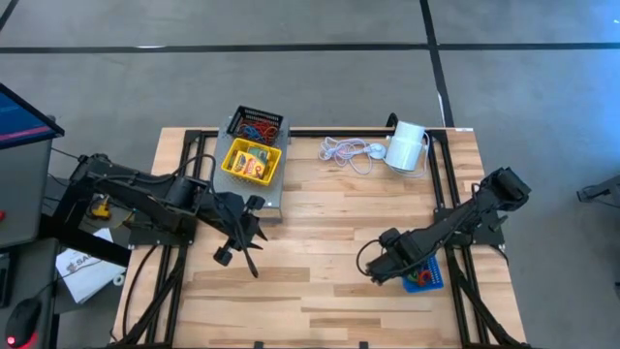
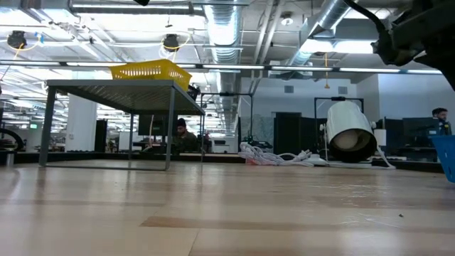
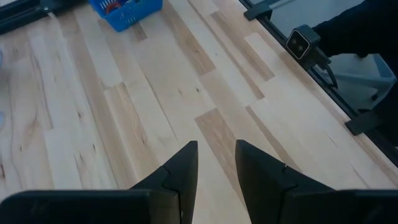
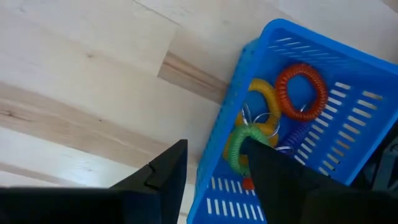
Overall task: Pick & Place Office Desk Supplies
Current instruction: Put the blue bin with spring keychains on the shelf
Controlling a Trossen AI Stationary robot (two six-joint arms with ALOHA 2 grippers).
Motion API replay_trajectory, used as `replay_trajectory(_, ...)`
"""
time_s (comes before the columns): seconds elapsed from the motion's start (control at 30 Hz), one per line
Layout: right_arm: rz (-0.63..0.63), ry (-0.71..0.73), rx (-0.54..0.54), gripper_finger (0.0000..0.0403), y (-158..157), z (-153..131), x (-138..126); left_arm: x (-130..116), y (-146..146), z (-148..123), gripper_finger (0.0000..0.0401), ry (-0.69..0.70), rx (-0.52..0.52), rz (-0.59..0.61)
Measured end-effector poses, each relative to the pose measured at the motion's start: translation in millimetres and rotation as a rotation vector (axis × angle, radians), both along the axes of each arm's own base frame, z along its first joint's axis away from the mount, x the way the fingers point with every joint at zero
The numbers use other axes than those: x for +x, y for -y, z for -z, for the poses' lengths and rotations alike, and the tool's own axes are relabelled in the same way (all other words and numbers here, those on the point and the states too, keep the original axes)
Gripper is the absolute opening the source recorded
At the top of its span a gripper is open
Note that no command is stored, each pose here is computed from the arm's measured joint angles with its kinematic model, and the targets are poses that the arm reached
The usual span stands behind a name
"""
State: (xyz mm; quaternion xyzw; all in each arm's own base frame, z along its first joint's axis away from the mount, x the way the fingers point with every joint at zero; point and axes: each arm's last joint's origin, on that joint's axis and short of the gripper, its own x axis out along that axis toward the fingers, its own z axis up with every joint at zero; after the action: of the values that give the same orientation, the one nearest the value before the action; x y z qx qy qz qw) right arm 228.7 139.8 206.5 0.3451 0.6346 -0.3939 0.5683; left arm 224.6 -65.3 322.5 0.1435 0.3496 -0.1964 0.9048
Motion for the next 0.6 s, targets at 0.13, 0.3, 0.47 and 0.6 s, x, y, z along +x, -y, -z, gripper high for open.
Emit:
replay_trajectory(0.13, 0.003, -0.020, -0.012, 0.0172, 2, 6, -4, 0, 0, 0, 0.0102, 0.002, -0.001, 0.000)
replay_trajectory(0.3, 0.008, 0.008, 0.003, 0.0180, 1, 19, -5, 0, 0, 0, 0.0102, 0.003, -0.001, 0.000)
replay_trajectory(0.47, 0.015, -0.004, -0.010, 0.0175, 3, 30, -10, 0, 0, 0, 0.0102, 0.003, -0.001, 0.000)
replay_trajectory(0.6, 0.013, 0.027, 0.009, 0.0154, 2, 36, -10, 0, 0, 0, 0.0102, 0.003, -0.001, 0.000)
